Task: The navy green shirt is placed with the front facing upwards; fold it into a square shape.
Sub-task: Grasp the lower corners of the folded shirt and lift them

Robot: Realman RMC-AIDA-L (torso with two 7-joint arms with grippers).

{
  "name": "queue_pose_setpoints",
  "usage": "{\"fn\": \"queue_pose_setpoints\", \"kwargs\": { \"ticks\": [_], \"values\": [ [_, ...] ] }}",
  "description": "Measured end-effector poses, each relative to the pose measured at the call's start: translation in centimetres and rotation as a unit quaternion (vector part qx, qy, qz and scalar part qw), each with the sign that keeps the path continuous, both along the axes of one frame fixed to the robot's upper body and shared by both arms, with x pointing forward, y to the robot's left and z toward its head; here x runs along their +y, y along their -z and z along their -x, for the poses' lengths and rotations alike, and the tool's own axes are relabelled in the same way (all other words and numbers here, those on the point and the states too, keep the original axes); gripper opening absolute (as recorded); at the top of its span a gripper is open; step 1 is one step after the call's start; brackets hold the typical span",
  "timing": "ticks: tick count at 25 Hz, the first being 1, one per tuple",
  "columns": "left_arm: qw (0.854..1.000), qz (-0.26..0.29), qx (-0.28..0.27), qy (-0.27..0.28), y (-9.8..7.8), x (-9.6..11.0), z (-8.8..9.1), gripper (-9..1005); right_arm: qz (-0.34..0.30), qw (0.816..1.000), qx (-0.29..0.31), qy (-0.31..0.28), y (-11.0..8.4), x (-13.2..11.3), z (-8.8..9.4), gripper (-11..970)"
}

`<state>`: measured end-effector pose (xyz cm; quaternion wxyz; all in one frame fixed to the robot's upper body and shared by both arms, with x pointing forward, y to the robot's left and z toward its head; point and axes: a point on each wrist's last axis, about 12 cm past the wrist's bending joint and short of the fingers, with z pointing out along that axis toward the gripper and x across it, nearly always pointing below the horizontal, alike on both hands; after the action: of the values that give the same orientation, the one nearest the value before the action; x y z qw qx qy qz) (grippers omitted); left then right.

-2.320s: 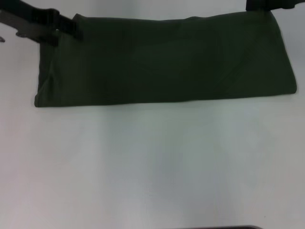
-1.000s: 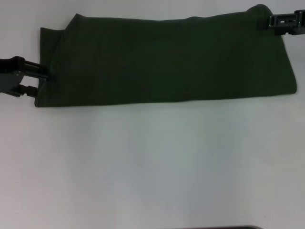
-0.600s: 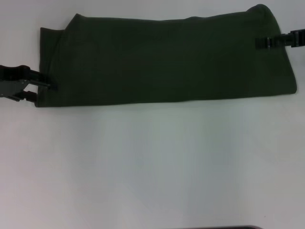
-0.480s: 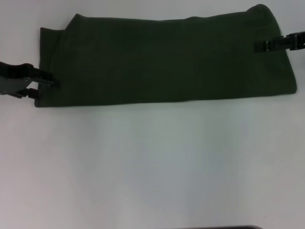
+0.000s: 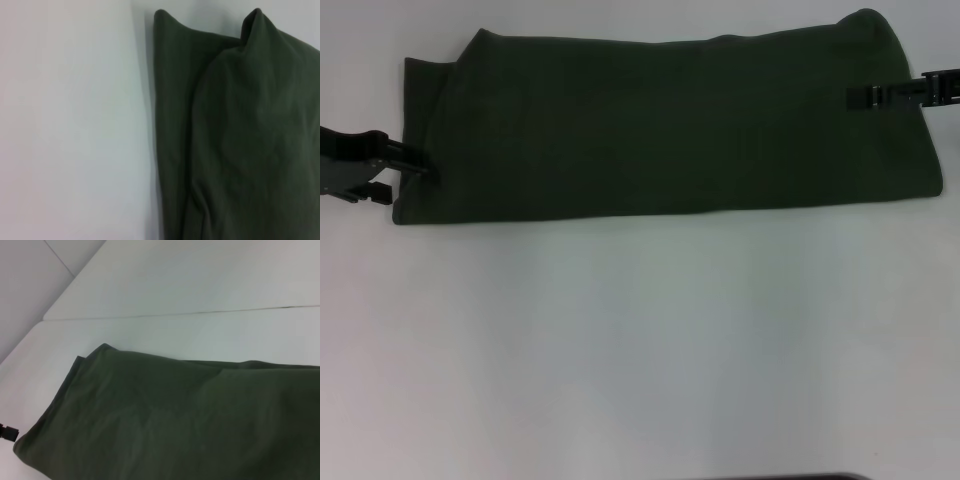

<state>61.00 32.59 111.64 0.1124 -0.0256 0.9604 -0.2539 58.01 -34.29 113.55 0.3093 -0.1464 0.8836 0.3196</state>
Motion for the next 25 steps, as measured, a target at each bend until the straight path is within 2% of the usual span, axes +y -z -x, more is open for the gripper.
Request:
{"fn": "queue_pose_setpoints", "kwargs": {
  "ticks": [12, 25],
  "values": [
    [1.000, -0.010, 0.010, 0.006, 0.21, -0.64, -0.06, 781, -0.004, 1.000, -0.001, 0.003, -0.09, -0.18, 0.05, 926],
    [1.000, -0.021, 0.009, -0.005, 0.39, -0.34, -0.12, 781, -0.006, 1.000, -0.002, 0.006, -0.07, -0.24, 0.07, 926]
  ]
}}
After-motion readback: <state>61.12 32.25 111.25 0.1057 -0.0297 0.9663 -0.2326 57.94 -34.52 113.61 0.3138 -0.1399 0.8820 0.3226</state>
